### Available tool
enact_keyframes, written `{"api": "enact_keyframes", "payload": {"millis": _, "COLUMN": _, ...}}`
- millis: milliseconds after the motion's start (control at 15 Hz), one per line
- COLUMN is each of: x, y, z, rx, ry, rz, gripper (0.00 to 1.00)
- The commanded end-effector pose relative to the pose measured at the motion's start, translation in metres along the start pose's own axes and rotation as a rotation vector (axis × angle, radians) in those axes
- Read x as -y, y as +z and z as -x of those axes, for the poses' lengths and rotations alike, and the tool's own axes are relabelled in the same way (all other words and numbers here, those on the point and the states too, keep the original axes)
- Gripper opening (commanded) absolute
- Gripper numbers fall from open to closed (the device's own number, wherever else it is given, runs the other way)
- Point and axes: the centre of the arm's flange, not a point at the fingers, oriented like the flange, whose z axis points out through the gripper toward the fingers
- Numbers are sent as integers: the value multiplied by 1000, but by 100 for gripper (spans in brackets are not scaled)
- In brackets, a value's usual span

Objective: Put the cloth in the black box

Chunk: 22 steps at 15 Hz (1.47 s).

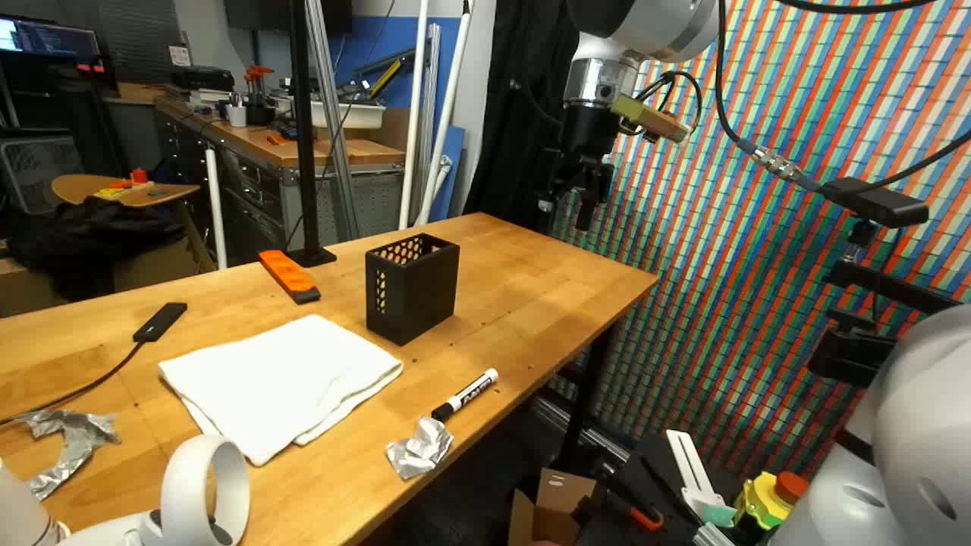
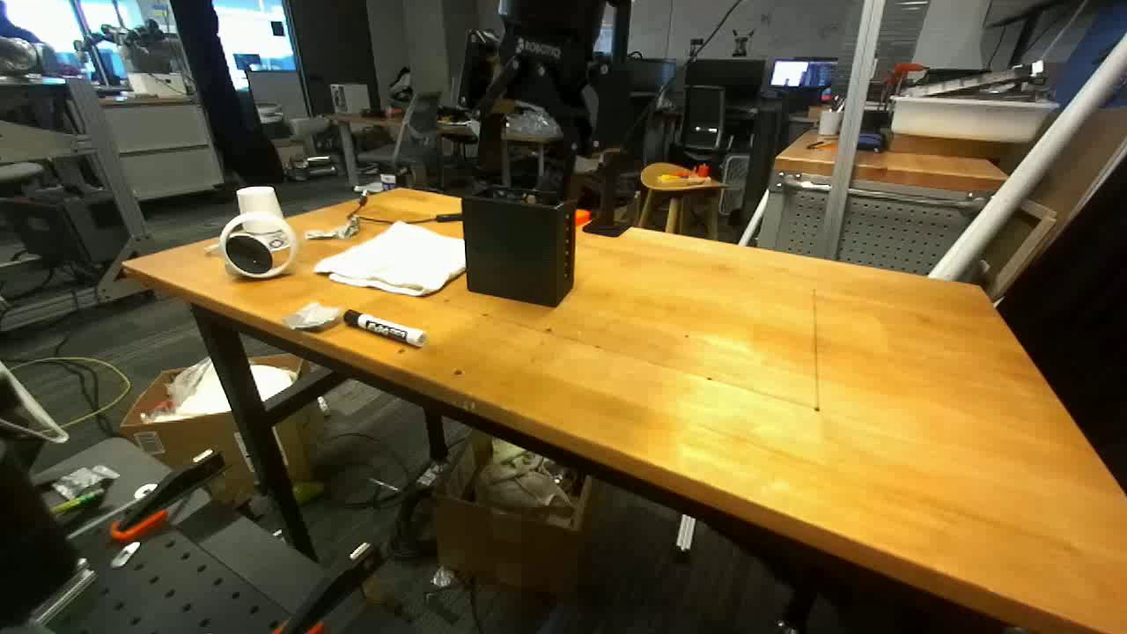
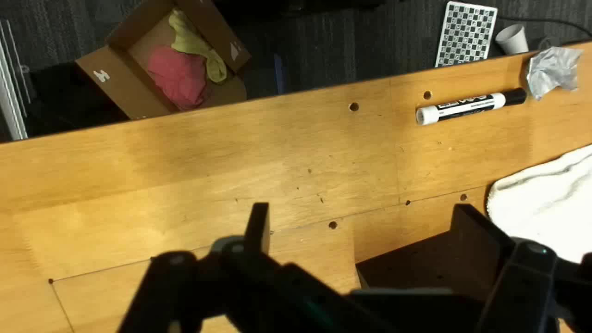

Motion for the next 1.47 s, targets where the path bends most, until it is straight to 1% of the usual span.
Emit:
{"api": "enact_keyframes", "payload": {"millis": 0, "x": 0, "y": -2, "z": -1, "rx": -4, "ry": 0, "rz": 1, "gripper": 100}}
{"api": "enact_keyframes", "payload": {"millis": 533, "x": 0, "y": -7, "z": -1, "rx": -14, "ry": -1, "rz": 3, "gripper": 100}}
{"api": "enact_keyframes", "payload": {"millis": 667, "x": 22, "y": -12, "z": 0, "rx": -29, "ry": -26, "rz": 1, "gripper": 100}}
{"api": "enact_keyframes", "payload": {"millis": 800, "x": 56, "y": -20, "z": 2, "rx": -49, "ry": -78, "rz": 12, "gripper": 100}}
{"api": "enact_keyframes", "payload": {"millis": 1067, "x": 142, "y": -38, "z": 8, "rx": -118, "ry": -224, "rz": 45, "gripper": 100}}
{"api": "enact_keyframes", "payload": {"millis": 1400, "x": 234, "y": -56, "z": 6, "rx": -241, "ry": -419, "rz": 58, "gripper": 100}}
